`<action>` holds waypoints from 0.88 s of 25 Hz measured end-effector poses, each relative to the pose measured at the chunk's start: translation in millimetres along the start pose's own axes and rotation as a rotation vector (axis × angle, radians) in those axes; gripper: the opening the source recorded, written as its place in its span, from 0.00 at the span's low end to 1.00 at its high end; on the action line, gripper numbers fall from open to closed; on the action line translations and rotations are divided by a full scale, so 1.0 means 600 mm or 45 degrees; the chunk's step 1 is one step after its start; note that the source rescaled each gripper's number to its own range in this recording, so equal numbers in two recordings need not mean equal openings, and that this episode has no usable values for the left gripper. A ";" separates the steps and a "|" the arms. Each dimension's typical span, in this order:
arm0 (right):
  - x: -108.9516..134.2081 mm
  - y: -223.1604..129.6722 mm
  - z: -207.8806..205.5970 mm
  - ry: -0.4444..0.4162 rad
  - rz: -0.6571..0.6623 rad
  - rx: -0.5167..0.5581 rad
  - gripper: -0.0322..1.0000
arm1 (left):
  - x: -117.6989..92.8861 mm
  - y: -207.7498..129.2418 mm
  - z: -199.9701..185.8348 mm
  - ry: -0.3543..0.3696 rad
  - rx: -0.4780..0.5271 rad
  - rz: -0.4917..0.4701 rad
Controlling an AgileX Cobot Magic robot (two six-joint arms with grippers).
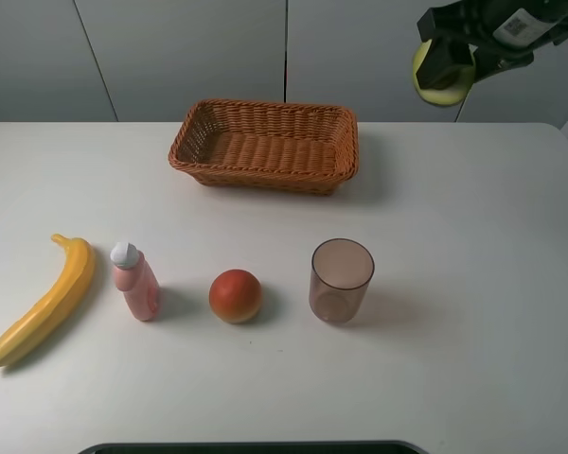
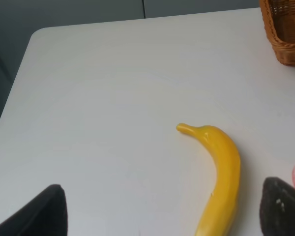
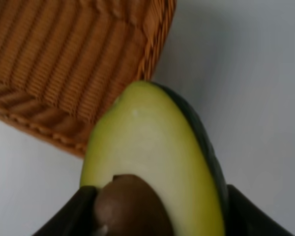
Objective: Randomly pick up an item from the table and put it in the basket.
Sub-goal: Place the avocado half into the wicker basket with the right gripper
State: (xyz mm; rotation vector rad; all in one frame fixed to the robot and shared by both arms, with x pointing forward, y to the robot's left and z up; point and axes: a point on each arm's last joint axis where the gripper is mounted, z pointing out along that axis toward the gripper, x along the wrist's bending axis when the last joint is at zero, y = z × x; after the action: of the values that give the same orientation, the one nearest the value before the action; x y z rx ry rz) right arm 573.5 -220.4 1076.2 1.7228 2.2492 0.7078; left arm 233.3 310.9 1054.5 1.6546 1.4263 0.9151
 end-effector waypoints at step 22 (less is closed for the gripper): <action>0.090 0.043 0.345 0.134 -0.145 0.241 0.04 | 0.000 0.000 0.000 0.000 0.000 0.000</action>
State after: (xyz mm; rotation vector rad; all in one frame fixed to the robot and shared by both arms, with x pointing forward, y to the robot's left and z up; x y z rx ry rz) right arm 673.5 -114.3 917.2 1.6554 2.5366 0.5899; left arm 233.3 310.9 1054.5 1.6546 1.4263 0.9151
